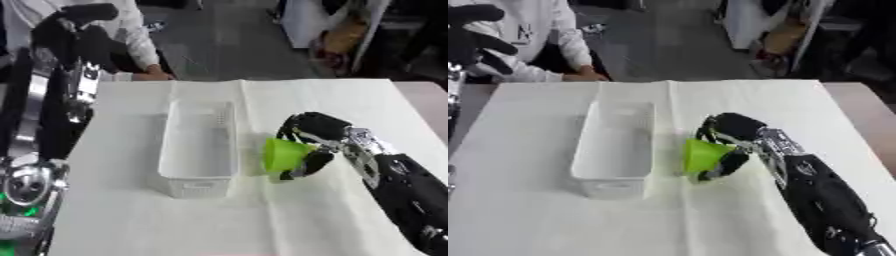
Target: Pick up objects on the table and place them in the box.
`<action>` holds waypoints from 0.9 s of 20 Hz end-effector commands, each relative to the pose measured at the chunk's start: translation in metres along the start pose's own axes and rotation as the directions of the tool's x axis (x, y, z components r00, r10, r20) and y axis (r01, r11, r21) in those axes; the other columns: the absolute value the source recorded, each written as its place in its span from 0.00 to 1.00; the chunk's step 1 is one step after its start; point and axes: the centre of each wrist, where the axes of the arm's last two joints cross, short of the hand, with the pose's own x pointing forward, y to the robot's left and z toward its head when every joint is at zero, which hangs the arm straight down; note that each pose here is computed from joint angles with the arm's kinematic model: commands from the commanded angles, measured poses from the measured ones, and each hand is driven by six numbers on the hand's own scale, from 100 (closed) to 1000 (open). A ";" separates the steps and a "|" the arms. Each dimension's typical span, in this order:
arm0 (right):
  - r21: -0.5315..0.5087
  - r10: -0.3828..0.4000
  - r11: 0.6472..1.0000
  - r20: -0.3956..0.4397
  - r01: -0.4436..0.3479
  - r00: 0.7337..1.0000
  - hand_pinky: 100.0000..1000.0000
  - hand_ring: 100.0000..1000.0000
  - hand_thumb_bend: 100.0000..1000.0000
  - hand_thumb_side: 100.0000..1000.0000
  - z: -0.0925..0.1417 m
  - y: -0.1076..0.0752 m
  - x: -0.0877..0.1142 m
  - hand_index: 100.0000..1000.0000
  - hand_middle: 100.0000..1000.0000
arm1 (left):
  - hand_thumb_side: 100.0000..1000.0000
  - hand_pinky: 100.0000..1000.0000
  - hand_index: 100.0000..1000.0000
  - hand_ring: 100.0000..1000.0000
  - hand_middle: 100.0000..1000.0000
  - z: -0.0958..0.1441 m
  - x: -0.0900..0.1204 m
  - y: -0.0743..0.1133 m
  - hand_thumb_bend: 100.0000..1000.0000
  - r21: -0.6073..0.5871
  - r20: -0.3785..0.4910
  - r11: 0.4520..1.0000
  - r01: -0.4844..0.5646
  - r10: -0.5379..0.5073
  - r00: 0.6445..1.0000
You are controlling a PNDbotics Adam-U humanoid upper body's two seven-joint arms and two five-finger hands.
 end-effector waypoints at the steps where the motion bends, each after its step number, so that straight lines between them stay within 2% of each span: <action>1: -0.049 0.034 0.998 -0.005 -0.034 0.999 0.00 0.00 0.00 0.85 0.005 -0.008 -0.007 0.24 0.00 | 0.97 0.40 0.82 0.52 0.73 -0.004 0.006 0.003 0.18 0.003 0.028 1.000 -0.005 0.005 1.000; 5: -0.056 0.046 0.997 -0.006 -0.047 0.999 0.00 0.00 0.00 0.84 0.007 -0.013 -0.011 0.23 0.00 | 0.97 0.40 0.82 0.52 0.73 -0.003 0.005 0.003 0.18 -0.001 0.022 1.000 0.000 0.000 1.000; 9: -0.083 0.044 0.996 0.004 -0.044 0.999 0.00 0.00 0.00 0.84 0.009 -0.026 -0.013 0.22 0.00 | 0.97 0.40 0.82 0.52 0.73 -0.002 0.004 0.004 0.18 -0.003 0.017 1.000 0.006 -0.006 1.000; 18: -0.168 0.039 0.985 0.069 -0.027 0.997 0.00 0.00 0.00 0.84 -0.003 -0.077 -0.002 0.22 0.00 | 0.97 0.40 0.82 0.52 0.73 0.001 0.002 0.006 0.18 -0.008 0.005 1.000 0.019 -0.019 1.000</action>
